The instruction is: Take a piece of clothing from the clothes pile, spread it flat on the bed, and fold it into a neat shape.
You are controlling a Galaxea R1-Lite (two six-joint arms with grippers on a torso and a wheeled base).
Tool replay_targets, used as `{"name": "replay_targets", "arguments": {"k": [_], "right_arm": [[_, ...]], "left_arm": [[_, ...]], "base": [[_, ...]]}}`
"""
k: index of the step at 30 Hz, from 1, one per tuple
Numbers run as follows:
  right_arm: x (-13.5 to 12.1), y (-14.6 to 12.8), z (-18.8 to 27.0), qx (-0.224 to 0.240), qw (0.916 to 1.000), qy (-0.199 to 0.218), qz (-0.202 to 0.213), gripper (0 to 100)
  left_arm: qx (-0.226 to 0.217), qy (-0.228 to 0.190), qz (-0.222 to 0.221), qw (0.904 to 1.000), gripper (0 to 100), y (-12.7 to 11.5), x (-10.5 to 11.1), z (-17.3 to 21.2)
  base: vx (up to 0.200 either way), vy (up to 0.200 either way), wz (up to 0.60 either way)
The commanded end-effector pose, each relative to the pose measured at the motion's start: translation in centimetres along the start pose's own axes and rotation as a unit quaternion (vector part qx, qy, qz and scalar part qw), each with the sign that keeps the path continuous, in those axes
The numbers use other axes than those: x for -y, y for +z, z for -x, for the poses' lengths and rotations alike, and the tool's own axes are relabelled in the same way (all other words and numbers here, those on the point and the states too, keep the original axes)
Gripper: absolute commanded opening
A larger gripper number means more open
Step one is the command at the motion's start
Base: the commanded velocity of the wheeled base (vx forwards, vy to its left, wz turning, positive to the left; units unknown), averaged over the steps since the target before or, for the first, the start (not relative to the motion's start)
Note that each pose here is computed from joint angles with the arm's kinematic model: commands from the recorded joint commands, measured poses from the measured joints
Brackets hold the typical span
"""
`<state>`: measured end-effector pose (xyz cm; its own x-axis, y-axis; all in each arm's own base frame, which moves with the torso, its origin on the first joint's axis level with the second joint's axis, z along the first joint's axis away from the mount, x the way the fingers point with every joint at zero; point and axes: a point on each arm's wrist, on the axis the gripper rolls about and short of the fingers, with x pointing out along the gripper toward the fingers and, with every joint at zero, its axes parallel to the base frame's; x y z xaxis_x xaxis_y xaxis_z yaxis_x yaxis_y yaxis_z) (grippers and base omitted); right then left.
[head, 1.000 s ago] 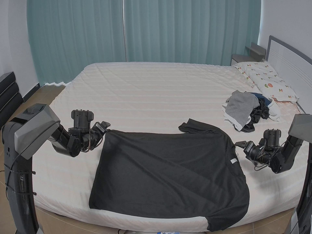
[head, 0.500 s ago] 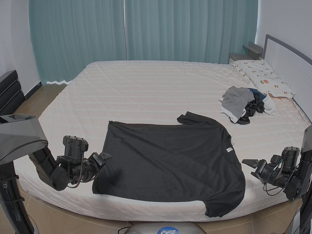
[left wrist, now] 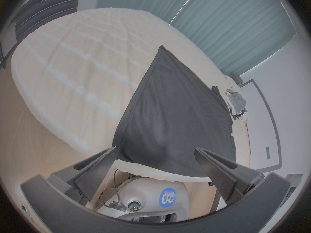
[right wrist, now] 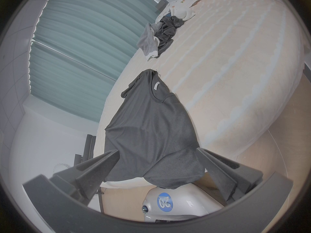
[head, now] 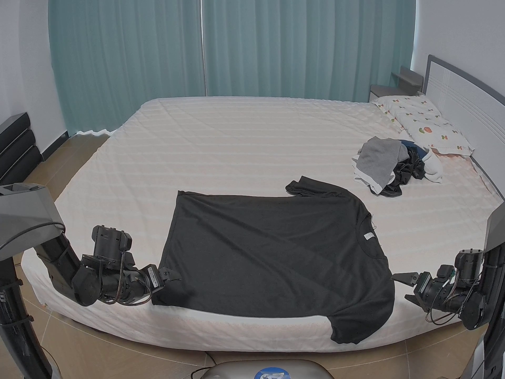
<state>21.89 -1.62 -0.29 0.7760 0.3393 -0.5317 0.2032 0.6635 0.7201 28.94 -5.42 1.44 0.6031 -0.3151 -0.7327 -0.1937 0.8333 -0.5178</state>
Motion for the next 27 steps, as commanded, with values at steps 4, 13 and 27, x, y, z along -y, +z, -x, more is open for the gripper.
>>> {"name": "replay_targets", "arguments": {"k": [4, 13, 27], "right_arm": [[0.6, -0.4, -0.2, -0.013, 0.9999, -0.006, -0.006, 100], [0.5, -0.8, -0.7, -0.024, 0.9997, -0.007, 0.002, 100], [0.5, -0.8, -0.7, -0.025, 0.9997, -0.007, 0.002, 100]], "left_arm": [[-0.014, 0.024, -0.009, 0.9996, 100, 0.3, -1.4, -2.5], [0.005, 0.041, -0.027, 0.9988, 100, 0.1, -2.7, -4.6], [-0.003, 0.028, -0.041, 0.9988, 100, -0.5, -1.7, -4.8]], "base": [[0.0, 0.0, 0.0], [0.0, 0.0, 0.0], [0.0, 0.0, 0.0]]}}
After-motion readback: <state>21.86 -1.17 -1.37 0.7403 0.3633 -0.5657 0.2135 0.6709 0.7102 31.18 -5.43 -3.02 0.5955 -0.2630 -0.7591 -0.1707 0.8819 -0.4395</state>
